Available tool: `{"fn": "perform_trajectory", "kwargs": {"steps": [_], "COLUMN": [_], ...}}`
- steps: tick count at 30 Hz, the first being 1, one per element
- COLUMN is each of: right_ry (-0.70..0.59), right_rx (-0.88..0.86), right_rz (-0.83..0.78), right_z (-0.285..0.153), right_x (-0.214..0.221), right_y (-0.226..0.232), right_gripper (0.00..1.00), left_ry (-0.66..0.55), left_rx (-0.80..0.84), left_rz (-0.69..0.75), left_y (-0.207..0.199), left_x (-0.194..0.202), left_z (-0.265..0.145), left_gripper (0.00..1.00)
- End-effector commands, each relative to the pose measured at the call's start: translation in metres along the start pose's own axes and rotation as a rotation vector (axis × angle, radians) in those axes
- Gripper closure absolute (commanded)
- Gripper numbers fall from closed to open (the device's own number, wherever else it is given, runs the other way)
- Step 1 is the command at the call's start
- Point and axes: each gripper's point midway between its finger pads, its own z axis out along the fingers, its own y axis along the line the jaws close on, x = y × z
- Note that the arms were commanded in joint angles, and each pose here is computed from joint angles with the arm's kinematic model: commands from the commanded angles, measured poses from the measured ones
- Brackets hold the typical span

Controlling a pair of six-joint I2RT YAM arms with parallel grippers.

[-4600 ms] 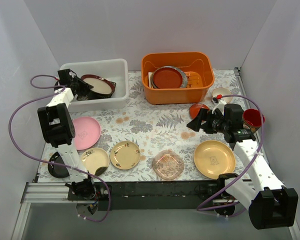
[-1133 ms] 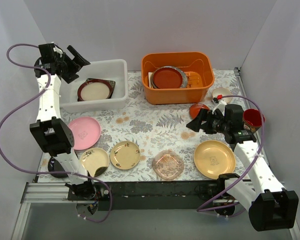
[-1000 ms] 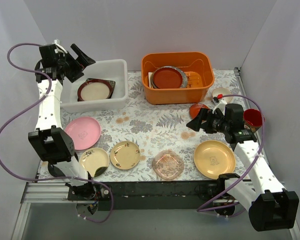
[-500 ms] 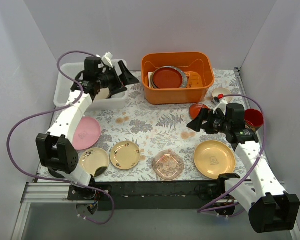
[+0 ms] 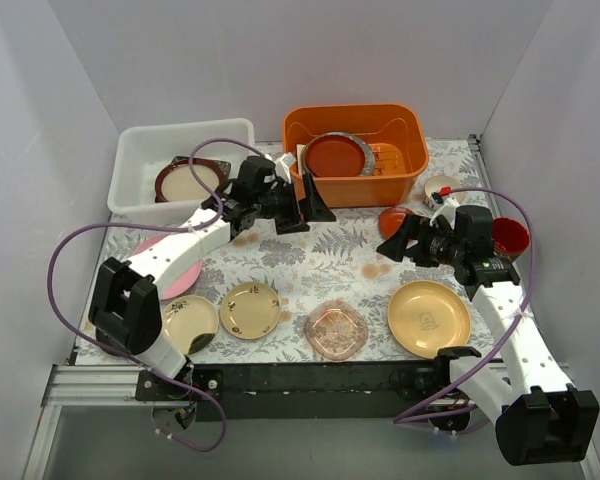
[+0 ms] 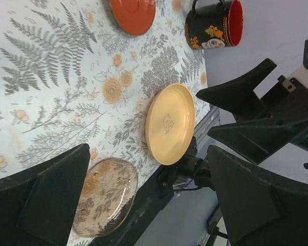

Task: Place the plates into the plastic bin on the countertop
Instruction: Pick up the plate from the corner of the board.

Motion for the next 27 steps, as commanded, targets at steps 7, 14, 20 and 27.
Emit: {"fn": "perform_trajectory", "kwargs": {"steps": [7,14,20,27], "right_ry": [-0.071,-0.109,-0.159,-0.186], "right_rx": [0.016,0.001,-0.009,-0.027], "right_rz": [-0.032,-0.036,-0.022,-0.022], "right_z": [-0.015,-0.026,-0.037,-0.045], "right_x": [-0.026,-0.051,-0.073,-0.078], "right_y": [0.005,0.009,0.011,0.015], "right_gripper": [0.02,0.02,0.02,0.02], "left_ry": [0.123,0.222,0.248,0.273], "left_rx": [0.012,0.033,0.048,0.034], "left_rz": [0.040,0.069,0.071,0.059], "left_y": [-0.013,-0.017,-0.017,-0.008], "left_x": [0.061,0.100,0.126,0.143], "left_z": [0.063,0.094,0.113,0.124], "left_gripper": [0.02,0.04,0.05,0.06]}}
